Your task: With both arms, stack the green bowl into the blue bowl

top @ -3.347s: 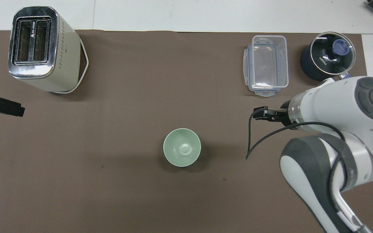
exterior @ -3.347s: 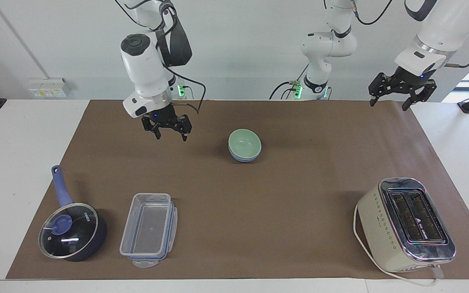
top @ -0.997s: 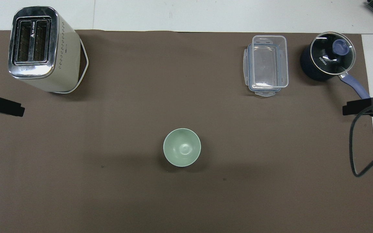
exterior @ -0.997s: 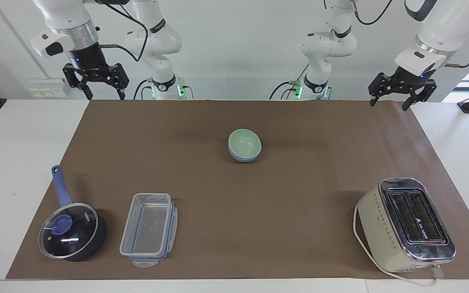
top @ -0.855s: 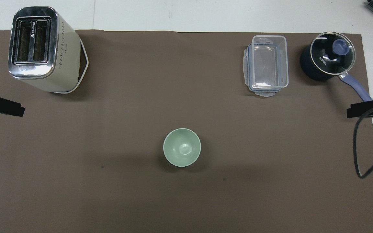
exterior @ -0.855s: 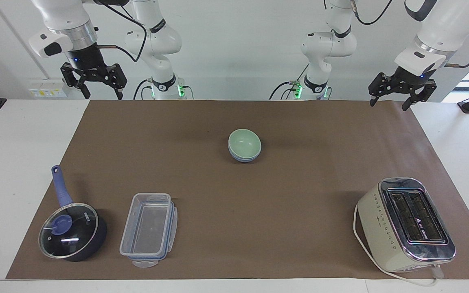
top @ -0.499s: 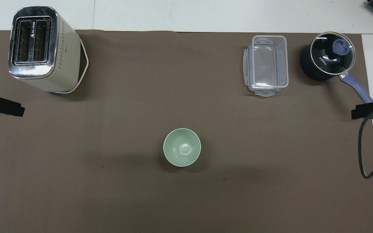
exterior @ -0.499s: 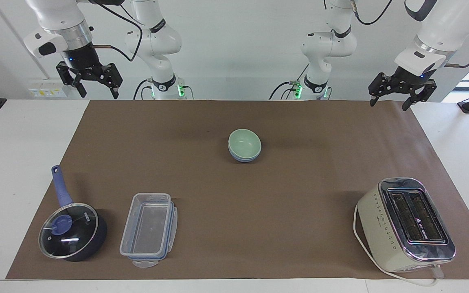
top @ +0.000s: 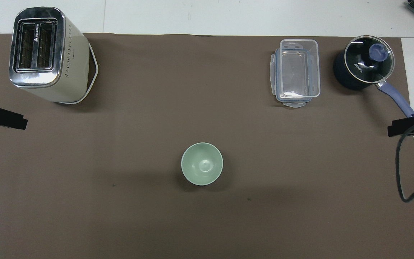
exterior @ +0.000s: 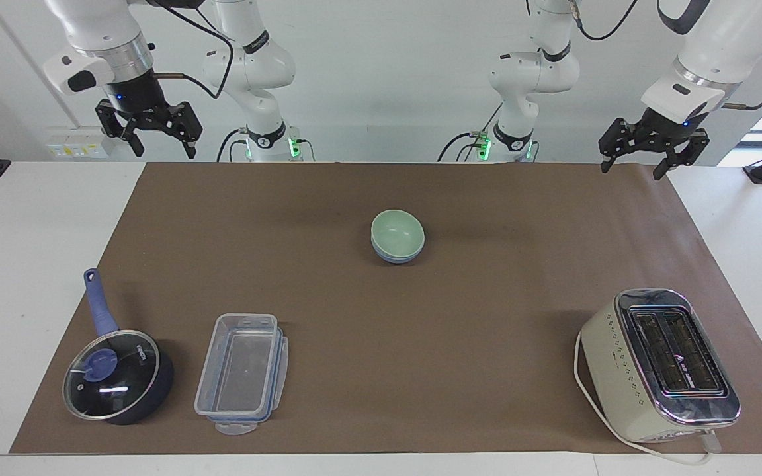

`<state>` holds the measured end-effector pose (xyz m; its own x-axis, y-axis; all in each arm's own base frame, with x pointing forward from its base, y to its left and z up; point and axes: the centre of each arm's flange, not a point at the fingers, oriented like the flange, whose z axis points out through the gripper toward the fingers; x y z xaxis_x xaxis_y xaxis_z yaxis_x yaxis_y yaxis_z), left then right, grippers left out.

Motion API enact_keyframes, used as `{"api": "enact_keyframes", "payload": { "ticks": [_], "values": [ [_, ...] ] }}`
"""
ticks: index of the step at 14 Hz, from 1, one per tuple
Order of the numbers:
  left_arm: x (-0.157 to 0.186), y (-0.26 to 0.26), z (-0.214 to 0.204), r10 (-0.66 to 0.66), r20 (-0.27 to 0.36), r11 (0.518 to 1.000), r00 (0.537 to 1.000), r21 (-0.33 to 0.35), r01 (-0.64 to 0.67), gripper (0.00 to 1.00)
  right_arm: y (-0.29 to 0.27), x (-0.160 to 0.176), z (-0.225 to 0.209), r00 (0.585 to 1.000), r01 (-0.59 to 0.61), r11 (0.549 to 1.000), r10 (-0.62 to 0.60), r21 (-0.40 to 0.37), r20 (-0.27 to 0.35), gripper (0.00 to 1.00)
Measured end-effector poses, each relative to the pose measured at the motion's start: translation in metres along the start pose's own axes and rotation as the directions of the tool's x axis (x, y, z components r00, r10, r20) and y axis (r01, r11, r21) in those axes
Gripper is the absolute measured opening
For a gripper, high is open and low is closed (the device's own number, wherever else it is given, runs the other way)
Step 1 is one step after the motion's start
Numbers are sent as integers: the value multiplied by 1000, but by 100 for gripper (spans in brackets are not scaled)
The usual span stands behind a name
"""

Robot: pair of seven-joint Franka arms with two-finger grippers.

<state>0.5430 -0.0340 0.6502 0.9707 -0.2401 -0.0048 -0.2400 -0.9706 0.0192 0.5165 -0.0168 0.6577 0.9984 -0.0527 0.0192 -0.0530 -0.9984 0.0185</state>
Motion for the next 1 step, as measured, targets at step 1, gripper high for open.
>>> {"api": "enact_keyframes", "payload": {
  "ticks": [1],
  "values": [
    [0, 0, 0, 0, 0, 1000, 1000, 0, 0, 100, 0, -1, 0, 1000, 0, 1000, 0, 0, 5, 100]
  ]
}}
